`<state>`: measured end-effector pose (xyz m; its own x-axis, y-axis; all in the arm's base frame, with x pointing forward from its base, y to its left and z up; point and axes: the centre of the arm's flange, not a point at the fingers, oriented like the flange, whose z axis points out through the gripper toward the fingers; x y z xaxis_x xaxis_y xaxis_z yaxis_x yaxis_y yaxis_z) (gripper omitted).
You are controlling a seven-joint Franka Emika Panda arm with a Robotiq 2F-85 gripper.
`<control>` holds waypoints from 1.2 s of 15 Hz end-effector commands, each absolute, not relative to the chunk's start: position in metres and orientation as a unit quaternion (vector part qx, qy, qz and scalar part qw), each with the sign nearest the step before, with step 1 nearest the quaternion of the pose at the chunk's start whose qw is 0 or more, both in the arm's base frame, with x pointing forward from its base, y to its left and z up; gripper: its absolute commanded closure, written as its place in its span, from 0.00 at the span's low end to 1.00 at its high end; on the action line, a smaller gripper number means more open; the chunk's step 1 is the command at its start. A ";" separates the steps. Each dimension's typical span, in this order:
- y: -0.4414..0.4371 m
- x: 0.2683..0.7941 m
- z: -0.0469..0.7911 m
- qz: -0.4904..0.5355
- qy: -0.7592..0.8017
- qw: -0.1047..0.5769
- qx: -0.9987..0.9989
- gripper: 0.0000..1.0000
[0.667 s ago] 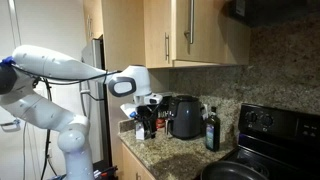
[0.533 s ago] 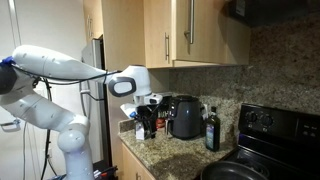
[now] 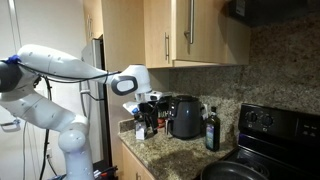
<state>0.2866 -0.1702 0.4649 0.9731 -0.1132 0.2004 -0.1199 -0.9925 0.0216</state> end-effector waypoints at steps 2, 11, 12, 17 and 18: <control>-0.061 0.350 0.447 0.159 0.021 0.084 0.983 0.00; -0.002 0.369 0.443 0.214 0.046 0.090 0.972 0.00; 0.003 0.376 0.440 0.232 0.047 0.085 0.968 0.00; 0.042 0.404 0.420 0.342 0.072 0.082 0.933 0.00; 0.046 0.405 0.415 0.338 0.071 0.077 0.935 0.00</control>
